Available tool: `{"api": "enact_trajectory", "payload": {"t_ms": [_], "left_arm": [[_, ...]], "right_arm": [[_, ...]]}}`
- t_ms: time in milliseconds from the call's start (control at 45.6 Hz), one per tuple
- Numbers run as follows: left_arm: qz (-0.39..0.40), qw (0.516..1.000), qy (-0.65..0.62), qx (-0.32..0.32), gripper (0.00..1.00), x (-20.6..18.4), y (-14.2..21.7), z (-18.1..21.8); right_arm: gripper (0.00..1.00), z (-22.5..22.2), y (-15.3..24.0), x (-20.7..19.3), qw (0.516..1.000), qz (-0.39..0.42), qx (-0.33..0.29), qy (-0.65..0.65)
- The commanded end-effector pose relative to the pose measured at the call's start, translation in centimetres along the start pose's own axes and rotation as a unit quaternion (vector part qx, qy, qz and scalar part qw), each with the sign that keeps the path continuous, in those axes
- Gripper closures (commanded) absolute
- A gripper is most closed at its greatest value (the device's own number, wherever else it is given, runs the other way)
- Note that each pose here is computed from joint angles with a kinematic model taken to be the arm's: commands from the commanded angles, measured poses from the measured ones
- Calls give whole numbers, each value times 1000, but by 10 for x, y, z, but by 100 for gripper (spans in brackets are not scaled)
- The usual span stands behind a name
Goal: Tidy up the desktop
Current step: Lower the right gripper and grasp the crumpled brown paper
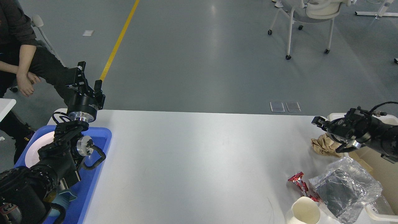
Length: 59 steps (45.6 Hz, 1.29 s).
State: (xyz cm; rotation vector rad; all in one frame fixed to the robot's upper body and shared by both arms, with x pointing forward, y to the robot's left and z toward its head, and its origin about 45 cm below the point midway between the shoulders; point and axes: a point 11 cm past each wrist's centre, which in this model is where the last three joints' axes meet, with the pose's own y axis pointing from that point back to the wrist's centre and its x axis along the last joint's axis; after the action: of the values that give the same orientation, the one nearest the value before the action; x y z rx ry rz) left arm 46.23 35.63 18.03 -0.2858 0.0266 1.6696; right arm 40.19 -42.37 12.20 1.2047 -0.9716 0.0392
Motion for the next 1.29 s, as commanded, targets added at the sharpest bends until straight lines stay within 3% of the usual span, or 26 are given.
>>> {"api": "enact_trajectory", "payload": {"t_ms": [0, 417, 439, 483, 680, 834, 921, 1031, 1273], "left_arm": [[0, 1000, 0, 0, 3, 0, 0, 0], [0, 1000, 0, 0, 3, 0, 0, 0], [0, 1000, 0, 0, 3, 0, 0, 0], [0, 1000, 0, 0, 3, 0, 0, 0], [0, 1000, 0, 0, 3, -1, 0, 0], [0, 1000, 0, 0, 4, 0, 0, 0], [0, 1000, 0, 0, 4, -1, 0, 0], [0, 1000, 0, 0, 4, -1, 0, 0], [0, 1000, 0, 0, 4, 0, 0, 0]], "right_arm": [[0, -5, -10, -10, 1000, 28, -1, 2], [4, -1, -24, -33, 999, 49, -8, 7], [11, 1, -25, -36, 999, 48, -11, 8], [15, 3, -26, -38, 999, 48, -13, 9], [25, 9, -28, -38, 998, 67, -17, -1], [70, 10, -29, -43, 998, 62, -17, -2], [79, 4, -27, -43, 998, 58, -11, -8], [98, -7, -26, -55, 999, 44, -2, -9], [100, -19, -11, -42, 1000, 19, 13, -10]]}}
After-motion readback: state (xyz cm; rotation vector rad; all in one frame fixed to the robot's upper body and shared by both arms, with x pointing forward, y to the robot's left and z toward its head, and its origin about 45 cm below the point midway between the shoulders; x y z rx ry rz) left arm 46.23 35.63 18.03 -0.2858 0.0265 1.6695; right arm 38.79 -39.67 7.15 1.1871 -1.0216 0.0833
